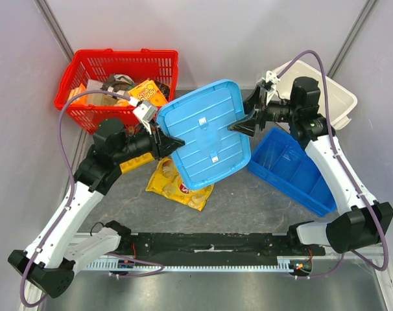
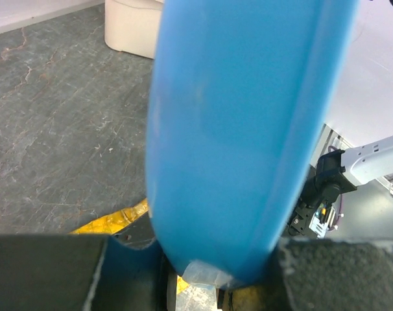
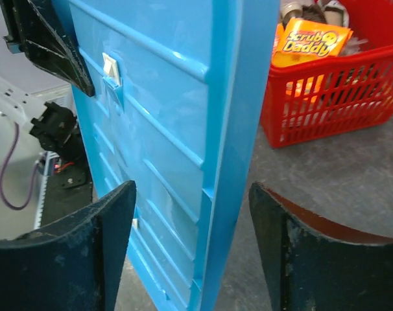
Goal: Organize the chemistry lab equipment
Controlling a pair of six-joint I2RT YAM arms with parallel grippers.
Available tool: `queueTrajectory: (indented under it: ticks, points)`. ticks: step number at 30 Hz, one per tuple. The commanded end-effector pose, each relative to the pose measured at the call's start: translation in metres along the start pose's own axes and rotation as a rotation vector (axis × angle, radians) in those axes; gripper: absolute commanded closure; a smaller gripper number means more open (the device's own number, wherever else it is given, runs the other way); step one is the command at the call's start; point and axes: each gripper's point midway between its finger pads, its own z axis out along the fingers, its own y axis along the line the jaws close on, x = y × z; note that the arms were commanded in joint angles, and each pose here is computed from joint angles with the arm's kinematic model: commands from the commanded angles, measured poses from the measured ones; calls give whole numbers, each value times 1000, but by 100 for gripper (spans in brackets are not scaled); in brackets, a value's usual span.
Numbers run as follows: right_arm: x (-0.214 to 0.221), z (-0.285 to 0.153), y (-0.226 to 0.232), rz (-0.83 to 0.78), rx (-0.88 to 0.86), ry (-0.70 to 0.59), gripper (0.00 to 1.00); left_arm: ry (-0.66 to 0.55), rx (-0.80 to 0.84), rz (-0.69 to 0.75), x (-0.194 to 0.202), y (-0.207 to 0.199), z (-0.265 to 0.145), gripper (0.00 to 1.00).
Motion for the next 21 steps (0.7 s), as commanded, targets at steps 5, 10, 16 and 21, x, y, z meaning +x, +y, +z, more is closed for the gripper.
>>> queueTrajectory:
  ticks: [5,10,16,21]
  points:
    - [7,1,15,35,-98,-14,52,-113,72,81,-24,-13,0,98]
    - [3,-1,24,29,-122,-37,84,-136,62,88,-26,-8,3,98]
    - [-31,-16,12,-36,72,-97,100,-120,-88,84,-26,19,4,38]
    - [-65,-46,-14,-122,330,-133,100,-159,-159,113,-34,27,-5,30]
